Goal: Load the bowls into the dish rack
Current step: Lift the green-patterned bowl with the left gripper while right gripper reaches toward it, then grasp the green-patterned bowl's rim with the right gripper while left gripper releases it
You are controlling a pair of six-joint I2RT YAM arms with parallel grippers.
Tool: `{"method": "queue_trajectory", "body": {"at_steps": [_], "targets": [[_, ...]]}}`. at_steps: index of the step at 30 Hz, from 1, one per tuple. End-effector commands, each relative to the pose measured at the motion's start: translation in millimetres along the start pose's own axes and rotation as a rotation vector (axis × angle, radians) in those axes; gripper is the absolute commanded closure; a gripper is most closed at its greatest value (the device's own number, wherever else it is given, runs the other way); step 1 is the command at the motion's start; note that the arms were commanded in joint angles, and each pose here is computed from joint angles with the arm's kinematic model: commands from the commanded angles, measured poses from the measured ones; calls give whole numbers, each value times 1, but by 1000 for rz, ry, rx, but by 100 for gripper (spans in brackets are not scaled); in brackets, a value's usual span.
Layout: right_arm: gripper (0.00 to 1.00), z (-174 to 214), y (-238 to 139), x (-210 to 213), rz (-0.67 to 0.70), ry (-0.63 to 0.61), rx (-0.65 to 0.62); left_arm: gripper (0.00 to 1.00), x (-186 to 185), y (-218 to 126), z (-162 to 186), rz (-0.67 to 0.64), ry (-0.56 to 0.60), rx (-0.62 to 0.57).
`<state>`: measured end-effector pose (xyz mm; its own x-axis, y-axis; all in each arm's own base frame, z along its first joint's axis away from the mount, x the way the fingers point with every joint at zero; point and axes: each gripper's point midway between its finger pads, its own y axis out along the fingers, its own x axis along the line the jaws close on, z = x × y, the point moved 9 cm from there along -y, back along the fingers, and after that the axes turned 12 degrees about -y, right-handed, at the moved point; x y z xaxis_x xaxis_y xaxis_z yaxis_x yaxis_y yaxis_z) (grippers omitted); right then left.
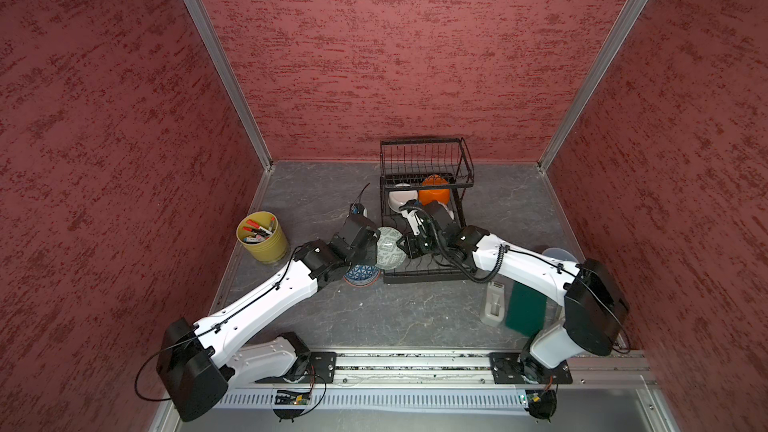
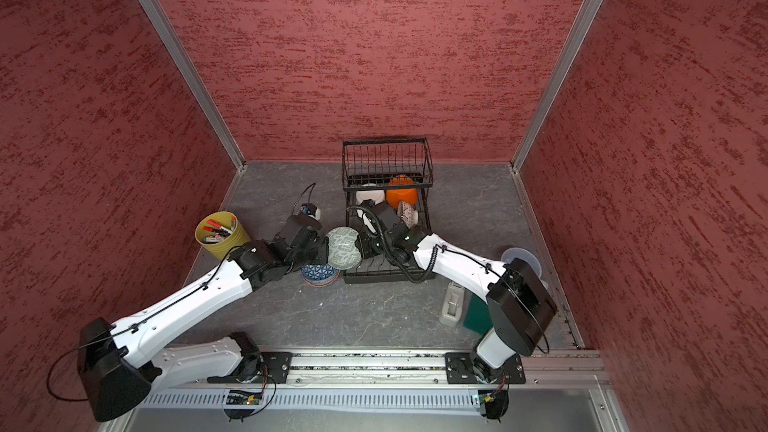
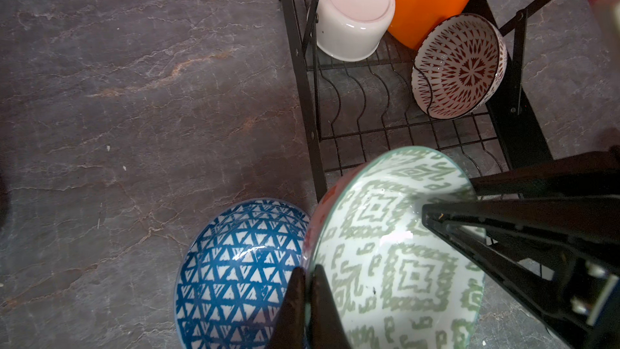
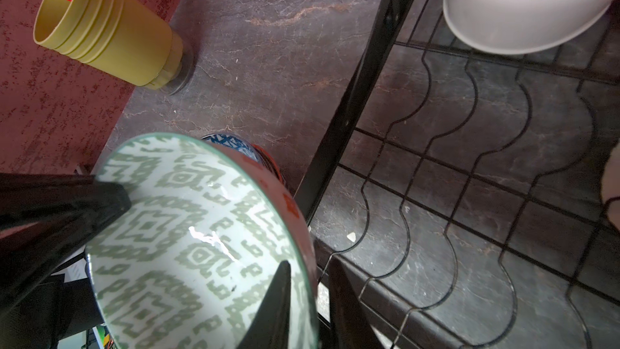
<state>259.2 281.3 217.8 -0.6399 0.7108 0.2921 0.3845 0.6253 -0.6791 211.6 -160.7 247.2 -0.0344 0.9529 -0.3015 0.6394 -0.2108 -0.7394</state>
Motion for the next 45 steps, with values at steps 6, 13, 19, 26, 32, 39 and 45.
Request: {"method": "queue_trajectory", "body": {"at_steps": [6, 13, 19, 26, 32, 39, 45], "targets": [[86, -8, -2, -2, 78, 4, -21, 100, -15, 0, -11, 16, -16, -51], [85, -4, 2, -3, 73, 4, -4, 100, -16, -2, -12, 28, -18, -64], [85, -2, 6, -4, 74, 3, 12, 100, -17, -2, -13, 30, -17, -73], [100, -3, 4, -6, 101, 7, 4, 100, -18, -1, -13, 30, -14, -72], [100, -7, -4, -7, 134, 10, -27, 86, -16, 0, -11, 27, -19, -69], [100, -11, -11, -6, 152, 10, -52, 55, -11, -3, -8, 36, -28, -83], [100, -12, -12, -7, 158, 12, -60, 30, -9, -3, -8, 36, -29, -87]]}}
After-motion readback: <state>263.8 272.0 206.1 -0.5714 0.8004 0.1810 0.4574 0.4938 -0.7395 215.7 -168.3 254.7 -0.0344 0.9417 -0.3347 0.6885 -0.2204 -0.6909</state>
